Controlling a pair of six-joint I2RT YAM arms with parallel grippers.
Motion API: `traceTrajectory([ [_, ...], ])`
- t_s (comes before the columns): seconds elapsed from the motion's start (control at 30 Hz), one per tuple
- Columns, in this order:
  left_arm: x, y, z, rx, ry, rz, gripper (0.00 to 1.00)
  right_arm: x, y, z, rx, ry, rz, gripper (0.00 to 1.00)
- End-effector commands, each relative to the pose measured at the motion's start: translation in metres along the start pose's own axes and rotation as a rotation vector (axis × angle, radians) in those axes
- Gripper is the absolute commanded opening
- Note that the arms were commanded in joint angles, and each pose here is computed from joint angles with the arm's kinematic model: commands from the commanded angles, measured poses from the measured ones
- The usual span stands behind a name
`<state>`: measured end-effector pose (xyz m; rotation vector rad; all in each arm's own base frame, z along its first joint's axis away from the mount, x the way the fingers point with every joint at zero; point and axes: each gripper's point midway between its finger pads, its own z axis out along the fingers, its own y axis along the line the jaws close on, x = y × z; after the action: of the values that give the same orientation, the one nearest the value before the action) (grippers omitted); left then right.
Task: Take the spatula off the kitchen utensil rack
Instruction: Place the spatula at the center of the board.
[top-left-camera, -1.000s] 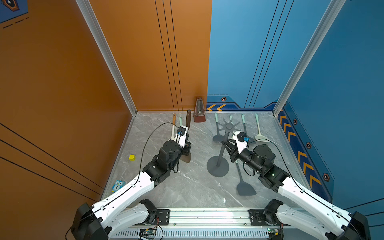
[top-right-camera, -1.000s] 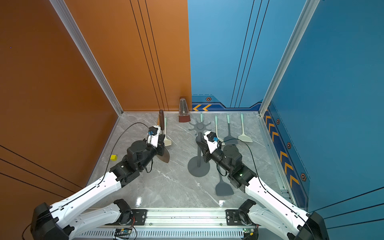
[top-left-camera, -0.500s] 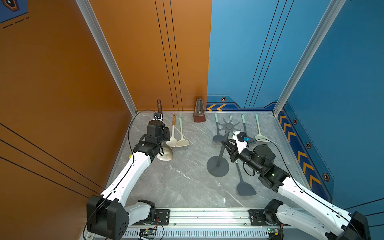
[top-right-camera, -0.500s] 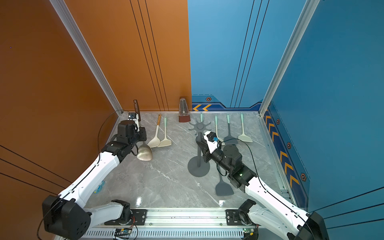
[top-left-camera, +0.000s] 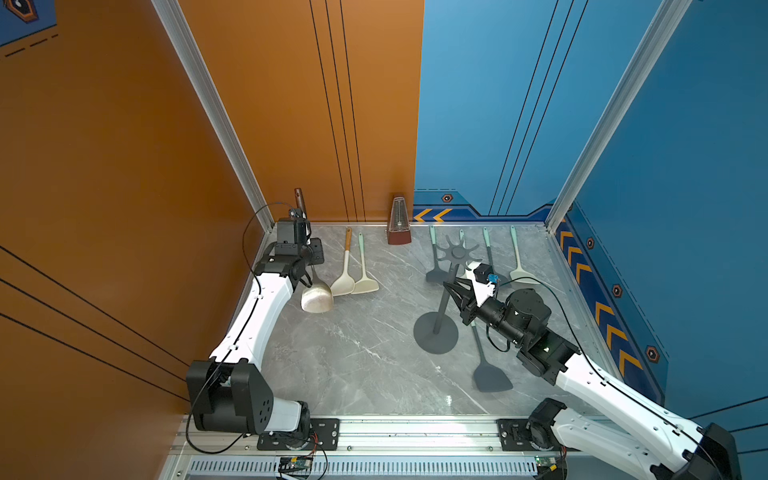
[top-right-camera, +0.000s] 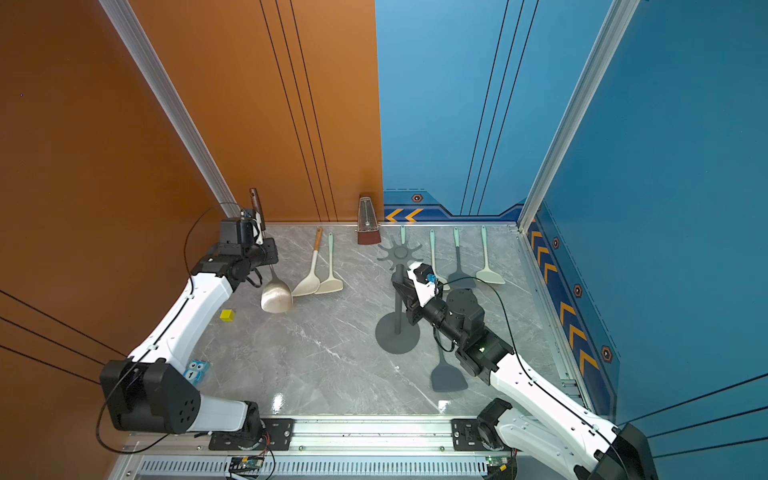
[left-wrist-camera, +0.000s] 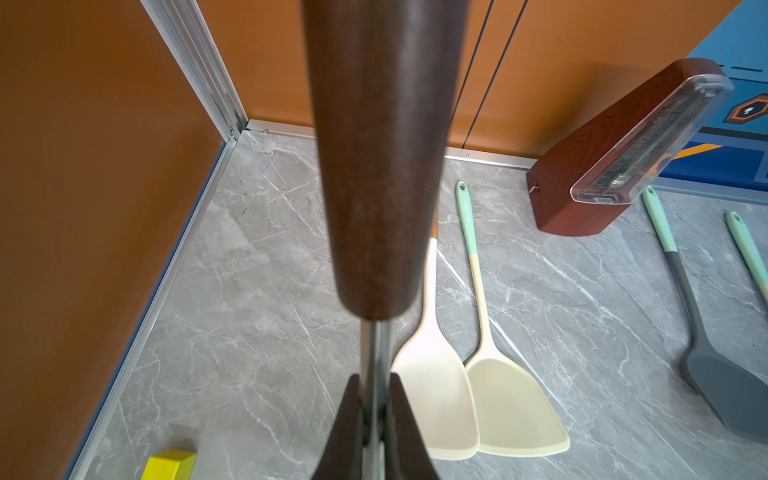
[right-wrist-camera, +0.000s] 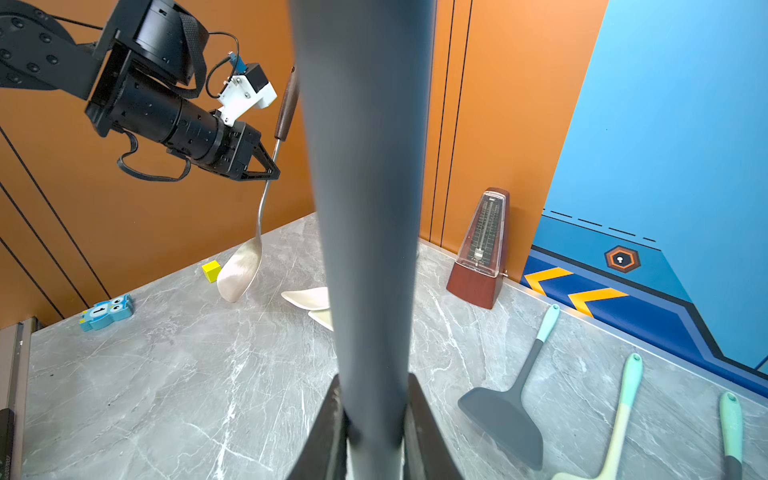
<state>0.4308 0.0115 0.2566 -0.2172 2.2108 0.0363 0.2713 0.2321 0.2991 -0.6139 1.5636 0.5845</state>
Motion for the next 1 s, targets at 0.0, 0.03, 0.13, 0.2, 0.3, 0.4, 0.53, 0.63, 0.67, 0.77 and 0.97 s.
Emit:
traceTrajectory([
  [0.0, -0.010, 0.002, 0.002, 0.034, 0.036, 0.019, 0.00, 0.062, -0.001, -0.002, -0.002, 0.211, 0.026, 0.00],
  [0.03, -0.010, 0.005, 0.006, 0.027, 0.054, 0.026, 0.00, 0.062, -0.002, -0.003, 0.001, 0.212, 0.025, 0.00],
  [0.13, -0.008, 0.011, 0.018, 0.015, 0.096, 0.037, 0.00, 0.063, -0.002, -0.003, 0.002, 0.214, 0.026, 0.00],
  [0.2, -0.003, 0.014, 0.026, 0.006, 0.122, 0.039, 0.00, 0.064, -0.002, -0.002, -0.001, 0.215, 0.026, 0.00],
  [0.3, 0.004, 0.016, 0.039, 0.001, 0.157, 0.052, 0.00, 0.064, -0.002, -0.002, -0.002, 0.216, 0.027, 0.00],
  [0.4, 0.010, 0.015, 0.048, 0.003, 0.178, 0.050, 0.00, 0.065, -0.002, -0.001, -0.001, 0.218, 0.028, 0.00],
  [0.53, 0.017, 0.017, 0.056, -0.009, 0.201, 0.057, 0.00, 0.066, -0.004, -0.001, 0.002, 0.222, 0.029, 0.00],
  [0.63, 0.022, 0.020, 0.063, -0.023, 0.218, 0.064, 0.00, 0.068, -0.004, 0.000, 0.001, 0.226, 0.031, 0.00],
  [0.67, 0.024, 0.020, 0.065, -0.026, 0.224, 0.066, 0.00, 0.068, -0.004, 0.000, 0.002, 0.226, 0.031, 0.00],
  [0.77, 0.027, 0.021, 0.072, -0.033, 0.239, 0.075, 0.00, 0.070, -0.004, 0.002, -0.001, 0.231, 0.032, 0.00],
  [0.97, 0.028, 0.024, 0.080, -0.071, 0.246, 0.102, 0.00, 0.072, -0.006, 0.001, 0.006, 0.235, 0.034, 0.00],
])
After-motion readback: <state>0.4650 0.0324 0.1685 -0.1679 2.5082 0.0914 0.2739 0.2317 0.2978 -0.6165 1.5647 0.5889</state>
